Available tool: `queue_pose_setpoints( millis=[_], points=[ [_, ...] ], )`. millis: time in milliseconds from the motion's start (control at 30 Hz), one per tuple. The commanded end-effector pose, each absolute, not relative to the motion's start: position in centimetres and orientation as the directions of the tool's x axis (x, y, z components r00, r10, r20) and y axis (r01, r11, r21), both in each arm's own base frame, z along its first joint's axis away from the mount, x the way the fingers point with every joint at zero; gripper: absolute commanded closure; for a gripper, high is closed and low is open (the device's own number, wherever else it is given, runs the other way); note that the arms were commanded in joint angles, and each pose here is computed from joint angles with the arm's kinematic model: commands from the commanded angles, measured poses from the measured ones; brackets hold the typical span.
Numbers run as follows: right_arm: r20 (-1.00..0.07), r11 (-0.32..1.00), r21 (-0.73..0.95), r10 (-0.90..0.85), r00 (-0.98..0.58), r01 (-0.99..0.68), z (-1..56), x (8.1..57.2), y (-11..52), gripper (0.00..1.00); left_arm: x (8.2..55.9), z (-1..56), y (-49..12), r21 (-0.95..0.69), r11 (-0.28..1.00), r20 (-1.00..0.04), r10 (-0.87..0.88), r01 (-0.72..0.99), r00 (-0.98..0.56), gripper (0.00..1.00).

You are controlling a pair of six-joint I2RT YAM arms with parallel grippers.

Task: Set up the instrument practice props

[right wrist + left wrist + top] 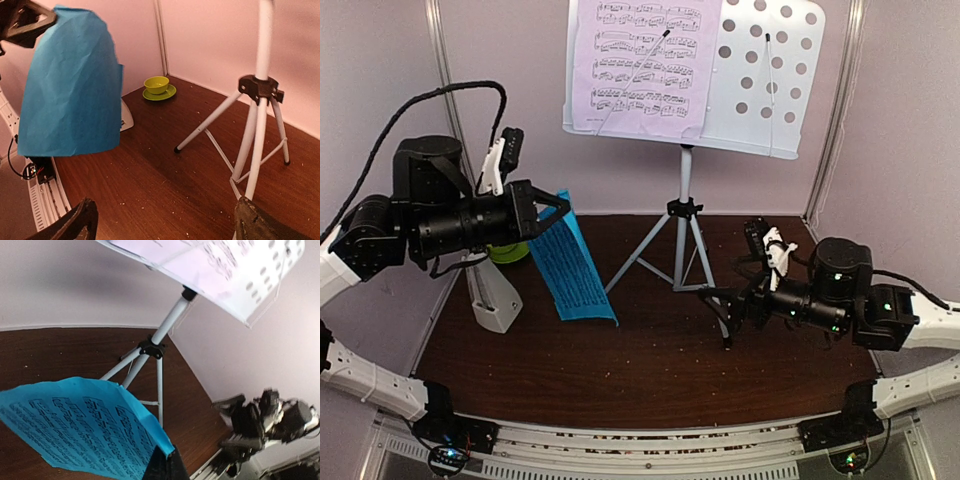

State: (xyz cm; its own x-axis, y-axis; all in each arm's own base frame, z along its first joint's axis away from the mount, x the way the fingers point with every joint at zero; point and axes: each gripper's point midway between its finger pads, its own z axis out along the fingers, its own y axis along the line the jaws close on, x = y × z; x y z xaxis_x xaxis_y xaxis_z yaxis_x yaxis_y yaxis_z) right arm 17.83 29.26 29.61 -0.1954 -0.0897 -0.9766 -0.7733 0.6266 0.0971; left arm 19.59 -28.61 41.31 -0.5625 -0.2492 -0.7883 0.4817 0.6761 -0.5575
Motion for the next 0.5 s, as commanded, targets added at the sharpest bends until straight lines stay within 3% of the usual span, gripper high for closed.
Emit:
queue_pose_setpoints(
  millis=[0,200,467],
  points=[
    [-0.901,0.664,0.355,0.056,-0.43,-0.658,29.6,19.7,27.5,0.05,17.1,37.4,-31.4,-0.339,0.635,-0.856,0.098,0.694,-0.508,1.0],
    [-0.754,0.642,0.527,0.052,-0.655,-0.556,27.9,19.3,27.4,0.04,14.5,32.2,-36.3,-0.111,0.54,-0.837,0.402,0.835,-0.371,1.0],
    [-0.519,0.637,0.651,-0.026,-0.855,-0.414,24.5,19.2,28.5,0.0,13.1,29.1,-41.5,0.067,0.411,-0.795,0.573,0.909,-0.201,1.0]
  ],
)
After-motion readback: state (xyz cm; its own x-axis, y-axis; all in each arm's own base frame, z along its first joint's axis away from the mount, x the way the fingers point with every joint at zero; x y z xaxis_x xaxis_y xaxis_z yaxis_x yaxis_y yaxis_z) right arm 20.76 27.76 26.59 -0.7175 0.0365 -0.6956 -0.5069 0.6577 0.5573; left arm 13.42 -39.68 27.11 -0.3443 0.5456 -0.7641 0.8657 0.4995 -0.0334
